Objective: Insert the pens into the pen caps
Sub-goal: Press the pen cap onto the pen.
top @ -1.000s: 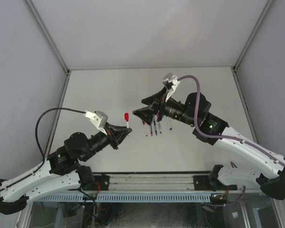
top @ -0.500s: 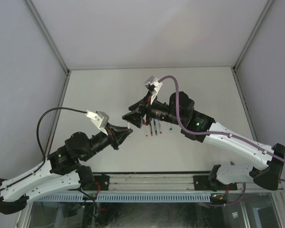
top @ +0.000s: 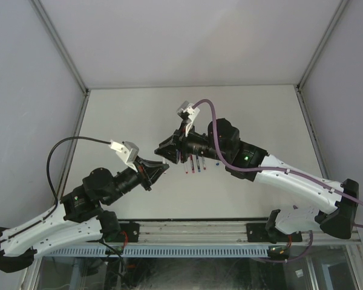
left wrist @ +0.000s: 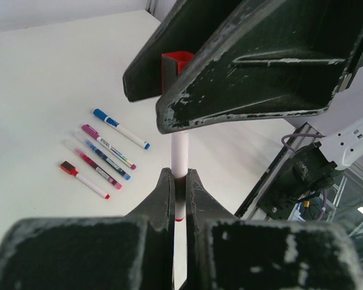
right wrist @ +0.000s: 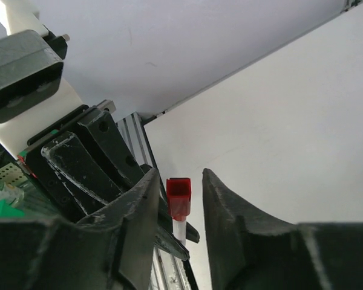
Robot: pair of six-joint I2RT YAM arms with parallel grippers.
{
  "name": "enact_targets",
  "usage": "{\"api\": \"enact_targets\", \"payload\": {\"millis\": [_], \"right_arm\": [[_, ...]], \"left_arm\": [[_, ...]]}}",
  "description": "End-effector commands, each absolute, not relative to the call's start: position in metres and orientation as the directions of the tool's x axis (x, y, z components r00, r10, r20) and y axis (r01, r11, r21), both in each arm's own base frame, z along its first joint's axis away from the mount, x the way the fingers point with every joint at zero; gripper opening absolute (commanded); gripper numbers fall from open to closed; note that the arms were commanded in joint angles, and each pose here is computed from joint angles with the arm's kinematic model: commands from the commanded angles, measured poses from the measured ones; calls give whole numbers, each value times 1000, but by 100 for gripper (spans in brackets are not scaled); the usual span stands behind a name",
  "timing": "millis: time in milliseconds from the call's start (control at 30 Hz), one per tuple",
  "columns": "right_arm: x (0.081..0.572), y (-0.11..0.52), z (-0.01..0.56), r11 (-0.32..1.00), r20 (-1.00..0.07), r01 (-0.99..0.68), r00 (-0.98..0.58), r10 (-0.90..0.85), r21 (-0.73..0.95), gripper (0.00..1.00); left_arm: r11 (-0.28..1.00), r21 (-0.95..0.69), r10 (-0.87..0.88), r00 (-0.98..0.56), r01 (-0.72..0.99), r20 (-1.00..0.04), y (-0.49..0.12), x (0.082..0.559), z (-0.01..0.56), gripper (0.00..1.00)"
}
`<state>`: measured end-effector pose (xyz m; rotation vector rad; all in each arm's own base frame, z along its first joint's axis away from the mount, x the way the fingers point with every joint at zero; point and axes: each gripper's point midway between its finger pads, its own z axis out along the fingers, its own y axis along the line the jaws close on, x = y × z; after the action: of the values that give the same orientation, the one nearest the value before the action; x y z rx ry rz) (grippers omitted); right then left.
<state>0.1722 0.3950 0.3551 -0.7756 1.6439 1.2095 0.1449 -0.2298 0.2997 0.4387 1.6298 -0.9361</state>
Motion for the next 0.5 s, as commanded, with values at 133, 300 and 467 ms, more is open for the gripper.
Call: {"api": "enact_targets", "payload": {"millis": [133,300,467], "right_arm": [[169,401,372,299,-939,-892,-340,50,339,9],[166,404,358,323,-937,-885,-349,11,334,0],[159,411,342,324,-927,-881,-374,-28,346,0]], "left_arm": [[598,-353,-243,-257,719,-935,-229,146,316,0],[601,-358,-262,-247,714,-933,-225,146,321,0],[600,-362,-281,-235,713,-930,-222,146,325,0]]}}
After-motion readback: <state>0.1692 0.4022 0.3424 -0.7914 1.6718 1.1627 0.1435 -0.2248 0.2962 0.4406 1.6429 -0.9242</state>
